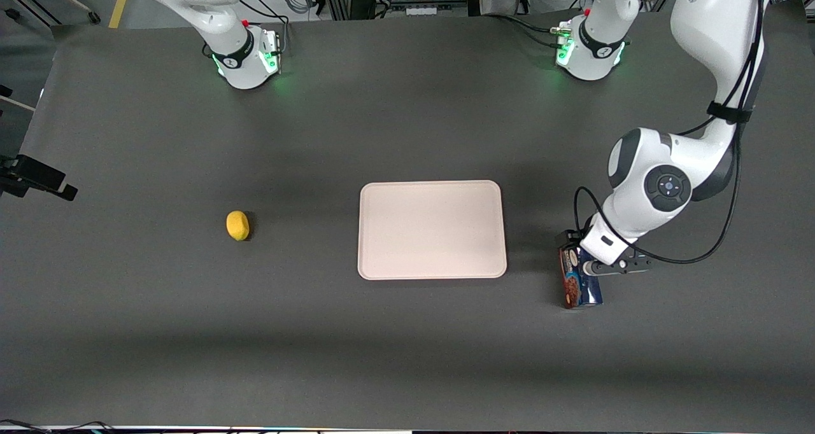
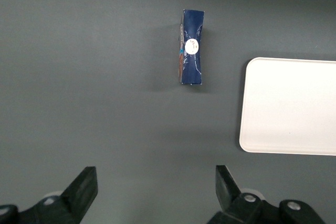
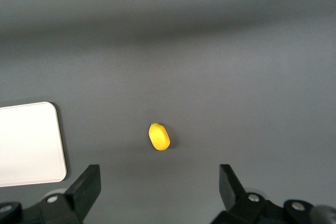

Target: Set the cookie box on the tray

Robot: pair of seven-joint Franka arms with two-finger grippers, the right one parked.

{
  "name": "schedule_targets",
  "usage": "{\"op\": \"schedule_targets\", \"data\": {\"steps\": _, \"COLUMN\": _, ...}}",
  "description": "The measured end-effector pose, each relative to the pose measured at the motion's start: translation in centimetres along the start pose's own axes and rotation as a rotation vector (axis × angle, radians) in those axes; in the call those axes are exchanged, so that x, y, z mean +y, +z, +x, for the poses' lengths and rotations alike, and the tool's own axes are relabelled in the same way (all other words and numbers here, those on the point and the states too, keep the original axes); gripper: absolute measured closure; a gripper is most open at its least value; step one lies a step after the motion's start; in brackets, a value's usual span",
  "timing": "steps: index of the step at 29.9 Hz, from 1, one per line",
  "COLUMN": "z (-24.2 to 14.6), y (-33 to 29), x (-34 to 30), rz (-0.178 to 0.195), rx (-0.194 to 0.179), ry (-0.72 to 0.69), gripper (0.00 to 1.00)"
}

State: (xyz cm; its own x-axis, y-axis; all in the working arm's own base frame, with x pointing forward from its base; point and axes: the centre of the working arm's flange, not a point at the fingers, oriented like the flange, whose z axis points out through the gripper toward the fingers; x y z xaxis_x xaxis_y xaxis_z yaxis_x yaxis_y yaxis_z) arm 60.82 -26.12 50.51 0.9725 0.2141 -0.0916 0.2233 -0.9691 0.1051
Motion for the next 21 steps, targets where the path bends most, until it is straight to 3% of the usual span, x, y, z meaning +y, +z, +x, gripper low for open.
{"op": "schedule_targets", "data": {"steps": 3, "z": -1.6, "y": 2.5, "x": 2.4, "rz": -0.011, "rx": 0.010, "ry": -0.009, "gripper": 0.78}}
{"op": "schedule_targets", "data": {"steps": 8, "z": -4.3, "y": 7.6, "x": 5.2, "rz": 0.024, "rx": 0.048, "ry": 0.033, "gripper": 0.78}}
{"op": "schedule_targets", "data": {"steps": 16, "z": -6.1, "y": 14.9, "x": 5.1, "rz": 0.025, "rx": 0.077, "ry": 0.066, "gripper": 0.78}}
{"op": "schedule_targets", "data": {"steps": 21, "z": -6.9, "y": 18.4, "x": 4.4, "rz": 0.064, "rx": 0.110, "ry": 0.075, "gripper": 0.78}}
